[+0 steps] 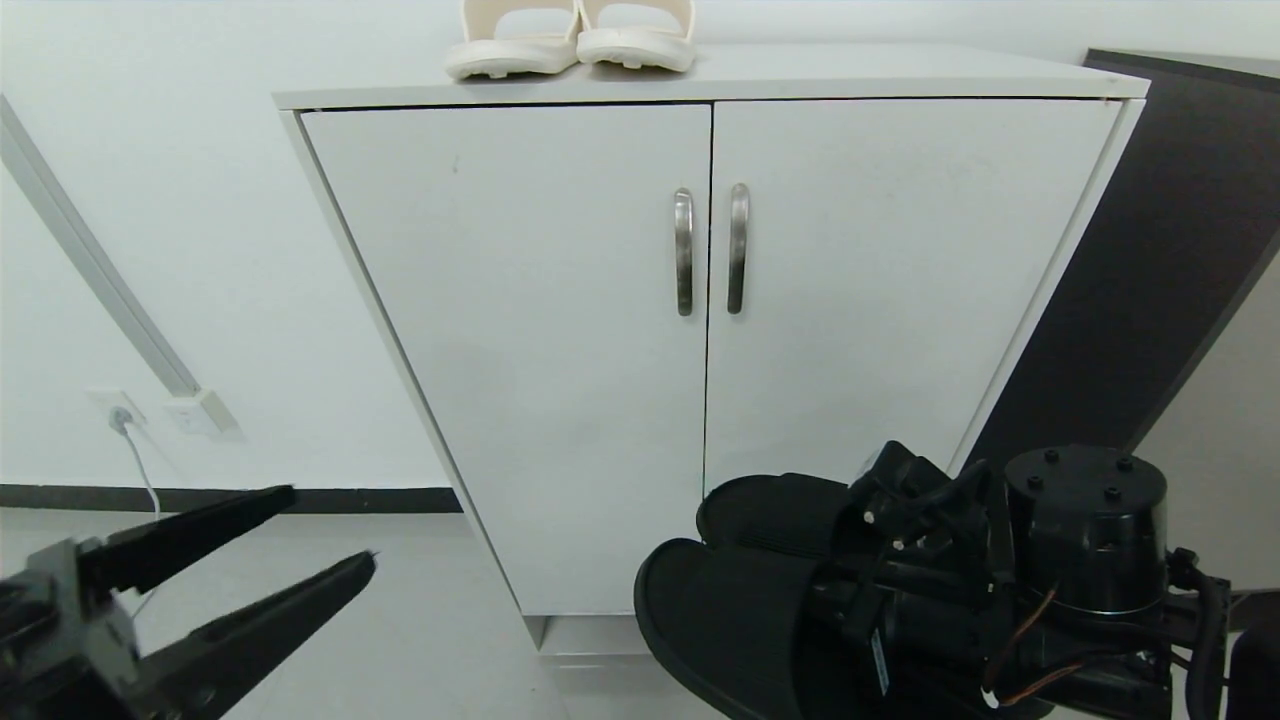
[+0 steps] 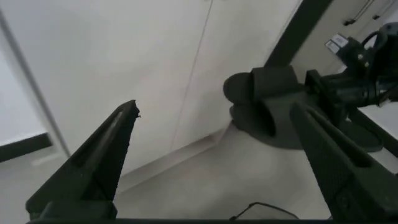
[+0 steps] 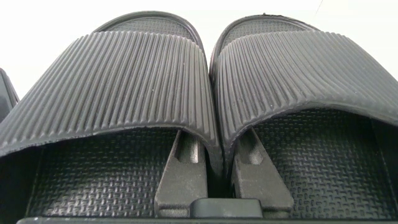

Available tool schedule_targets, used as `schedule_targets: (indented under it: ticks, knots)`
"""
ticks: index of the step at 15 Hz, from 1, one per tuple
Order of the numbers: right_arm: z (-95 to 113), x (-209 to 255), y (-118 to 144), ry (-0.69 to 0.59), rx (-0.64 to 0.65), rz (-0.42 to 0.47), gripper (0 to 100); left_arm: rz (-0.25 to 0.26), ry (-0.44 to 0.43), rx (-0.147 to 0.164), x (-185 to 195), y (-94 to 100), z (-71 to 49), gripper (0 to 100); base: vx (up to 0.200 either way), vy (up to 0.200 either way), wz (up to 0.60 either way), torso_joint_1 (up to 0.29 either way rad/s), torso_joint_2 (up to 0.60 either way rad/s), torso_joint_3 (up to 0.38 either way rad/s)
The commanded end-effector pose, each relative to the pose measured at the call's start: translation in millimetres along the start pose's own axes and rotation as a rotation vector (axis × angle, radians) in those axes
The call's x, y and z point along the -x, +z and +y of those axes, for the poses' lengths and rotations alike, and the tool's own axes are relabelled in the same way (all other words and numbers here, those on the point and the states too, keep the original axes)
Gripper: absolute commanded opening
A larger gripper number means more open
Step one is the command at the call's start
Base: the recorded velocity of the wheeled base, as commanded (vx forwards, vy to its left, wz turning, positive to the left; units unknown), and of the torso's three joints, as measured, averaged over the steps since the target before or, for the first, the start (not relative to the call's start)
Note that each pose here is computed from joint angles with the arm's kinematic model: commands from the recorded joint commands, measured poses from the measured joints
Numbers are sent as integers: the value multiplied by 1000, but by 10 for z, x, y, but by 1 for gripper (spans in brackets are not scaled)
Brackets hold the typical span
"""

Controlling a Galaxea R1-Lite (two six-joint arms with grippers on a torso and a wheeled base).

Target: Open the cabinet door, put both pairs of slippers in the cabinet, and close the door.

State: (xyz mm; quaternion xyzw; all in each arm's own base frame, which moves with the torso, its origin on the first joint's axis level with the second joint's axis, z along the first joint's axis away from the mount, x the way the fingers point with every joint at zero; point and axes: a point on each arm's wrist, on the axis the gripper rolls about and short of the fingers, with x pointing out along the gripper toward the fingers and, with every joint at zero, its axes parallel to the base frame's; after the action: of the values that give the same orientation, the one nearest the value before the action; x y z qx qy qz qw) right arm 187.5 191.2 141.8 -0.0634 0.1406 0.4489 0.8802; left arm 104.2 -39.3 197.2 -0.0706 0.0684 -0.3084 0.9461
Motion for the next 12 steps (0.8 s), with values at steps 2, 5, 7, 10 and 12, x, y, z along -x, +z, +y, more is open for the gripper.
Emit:
schedule_targets:
  ticks: [2, 5, 7, 10, 12]
  knots:
    - [0, -4, -2, 1, -1, 1, 0, 48, -97, 2, -700, 262, -56, 100, 0, 0, 0, 0, 0, 0]
    - [-2, -21, -19, 1, -6, 9, 0, 43, -206, -5, -1063, 435, -253, 100, 0, 0, 0, 0, 0, 0]
    - [-1, -17, -32, 1, -6, 13, 0, 22, -301, 25, -1277, 585, -499, 100, 0, 0, 0, 0, 0, 0]
    - [-2, -27, -41, 2, -7, 18, 0, -14, -374, 69, -1629, 794, -725, 100, 0, 0, 0, 0, 0, 0]
    - [-7, -33, -48, 0, -8, 21, 0, -12, -419, 108, -1804, 860, -859, 100, 0, 0, 0, 0, 0, 0]
